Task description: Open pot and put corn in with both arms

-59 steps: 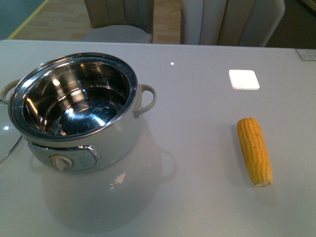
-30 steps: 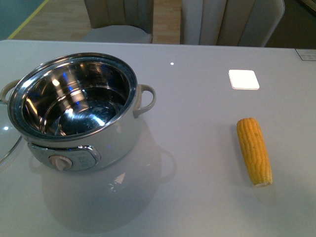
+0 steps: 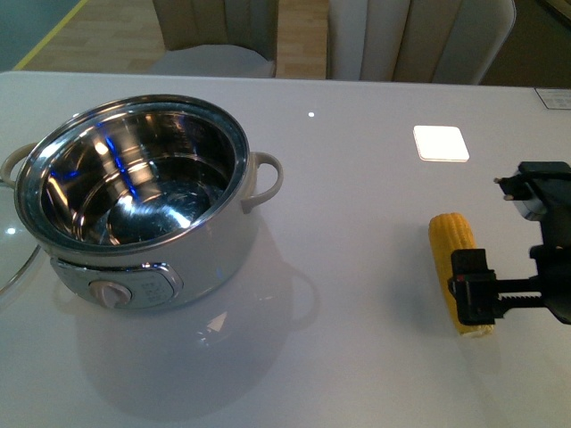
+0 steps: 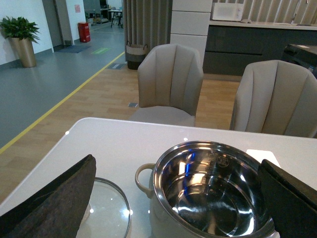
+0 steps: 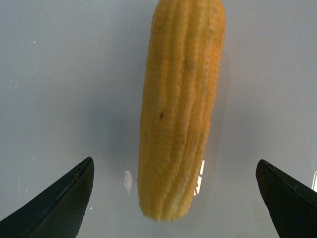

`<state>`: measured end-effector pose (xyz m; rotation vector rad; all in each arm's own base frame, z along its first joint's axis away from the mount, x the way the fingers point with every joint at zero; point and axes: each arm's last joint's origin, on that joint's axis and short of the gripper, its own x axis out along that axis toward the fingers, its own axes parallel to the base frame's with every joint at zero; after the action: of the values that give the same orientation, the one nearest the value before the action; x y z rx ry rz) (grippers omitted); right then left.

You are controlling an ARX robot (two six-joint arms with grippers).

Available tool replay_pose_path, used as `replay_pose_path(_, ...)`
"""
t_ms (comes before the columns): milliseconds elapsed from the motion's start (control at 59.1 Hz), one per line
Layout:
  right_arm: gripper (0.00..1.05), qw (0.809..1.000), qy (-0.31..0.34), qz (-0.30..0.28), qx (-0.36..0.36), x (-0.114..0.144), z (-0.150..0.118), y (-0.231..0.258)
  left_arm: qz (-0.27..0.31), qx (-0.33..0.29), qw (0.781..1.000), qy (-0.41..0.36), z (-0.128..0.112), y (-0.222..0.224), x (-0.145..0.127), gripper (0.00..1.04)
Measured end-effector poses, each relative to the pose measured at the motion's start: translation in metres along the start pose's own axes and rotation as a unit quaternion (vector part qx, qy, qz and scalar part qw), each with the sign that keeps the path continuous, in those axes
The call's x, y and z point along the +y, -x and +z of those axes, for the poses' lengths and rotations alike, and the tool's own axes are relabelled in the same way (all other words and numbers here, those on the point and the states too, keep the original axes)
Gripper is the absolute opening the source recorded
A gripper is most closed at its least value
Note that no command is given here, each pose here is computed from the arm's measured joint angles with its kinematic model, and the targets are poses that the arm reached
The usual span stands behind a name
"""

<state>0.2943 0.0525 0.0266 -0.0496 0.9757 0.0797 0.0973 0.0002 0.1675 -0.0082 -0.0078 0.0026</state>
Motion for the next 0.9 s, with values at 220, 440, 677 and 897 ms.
replay_pose_path(220, 0.96, 1.0, 0.004, -0.015, 0.011, -0.005, 0.003, -0.03, 0.0, 0.0, 1.0, 0.0, 0.0, 0.0, 0.0, 0.98)
replay_pose_path(440, 0.73, 0.999, 0.009, -0.015, 0.03, -0.004, -0.001, -0.047, 0.0, 0.0, 1.0, 0.0, 0.0, 0.0, 0.0, 0.98)
replay_pose_path(677, 0.41, 0.999, 0.016, -0.015, 0.039, -0.003, -0.005, -0.051, 0.0, 0.0, 1.0, 0.0, 0.0, 0.0, 0.0, 0.98)
replay_pose_path(897, 0.27, 0.999, 0.019, -0.003, 0.032, -0.002, -0.007, -0.038, 0.0, 0.0, 1.0, 0.0, 0.0, 0.0, 0.0, 0.98)
